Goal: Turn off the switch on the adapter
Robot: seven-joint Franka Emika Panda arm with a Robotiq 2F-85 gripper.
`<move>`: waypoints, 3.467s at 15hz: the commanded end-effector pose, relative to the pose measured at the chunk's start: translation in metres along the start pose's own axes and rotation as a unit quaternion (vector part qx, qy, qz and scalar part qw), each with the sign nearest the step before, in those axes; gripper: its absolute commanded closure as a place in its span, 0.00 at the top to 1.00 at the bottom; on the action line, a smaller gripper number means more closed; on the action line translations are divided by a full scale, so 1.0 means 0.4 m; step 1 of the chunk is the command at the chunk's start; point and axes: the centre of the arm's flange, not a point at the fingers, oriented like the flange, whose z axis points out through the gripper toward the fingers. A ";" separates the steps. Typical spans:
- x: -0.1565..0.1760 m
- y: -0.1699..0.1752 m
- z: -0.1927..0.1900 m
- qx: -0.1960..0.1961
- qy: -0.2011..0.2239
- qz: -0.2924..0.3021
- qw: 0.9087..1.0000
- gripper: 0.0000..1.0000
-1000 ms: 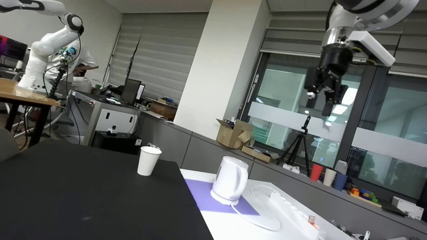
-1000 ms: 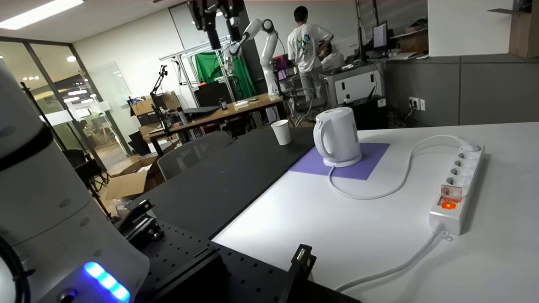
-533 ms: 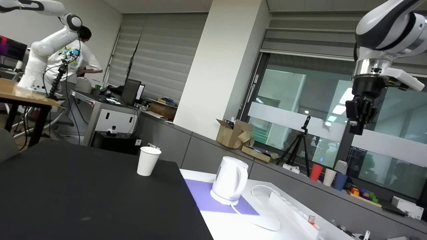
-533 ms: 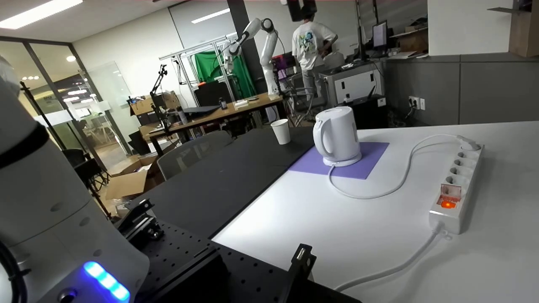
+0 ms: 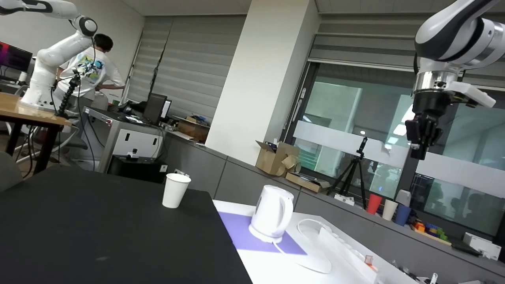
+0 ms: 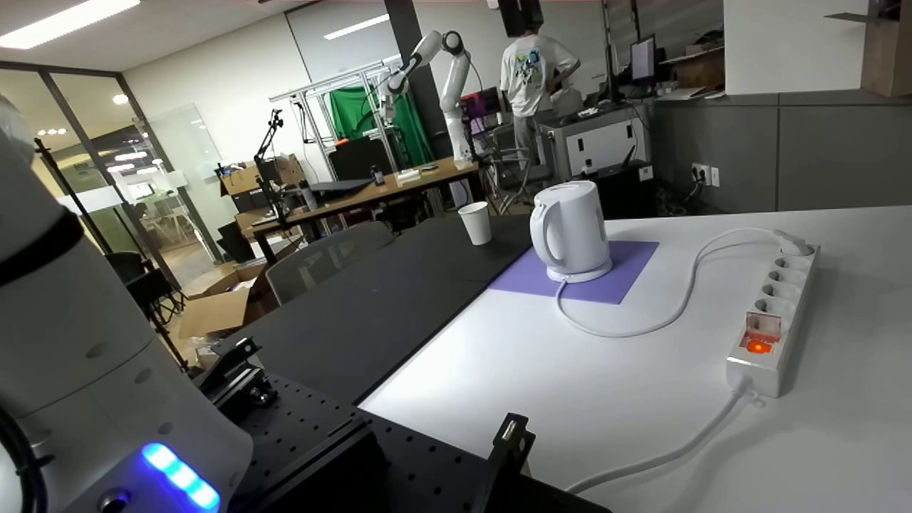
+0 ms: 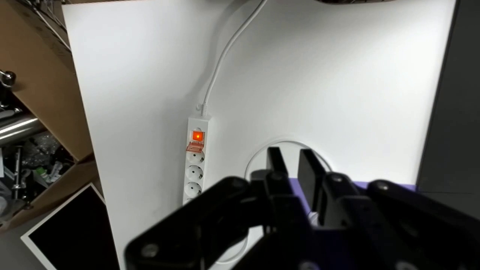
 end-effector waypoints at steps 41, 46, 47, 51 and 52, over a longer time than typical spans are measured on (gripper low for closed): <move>0.220 0.398 0.735 0.024 -0.015 0.128 0.991 0.00; 0.291 0.408 0.789 0.041 -0.010 0.121 0.992 0.00; 0.295 0.420 0.796 0.045 -0.008 0.120 0.992 0.00; 0.317 0.445 0.838 0.056 -0.014 0.117 0.991 0.00; 0.318 0.449 0.848 0.059 -0.023 0.115 0.991 0.00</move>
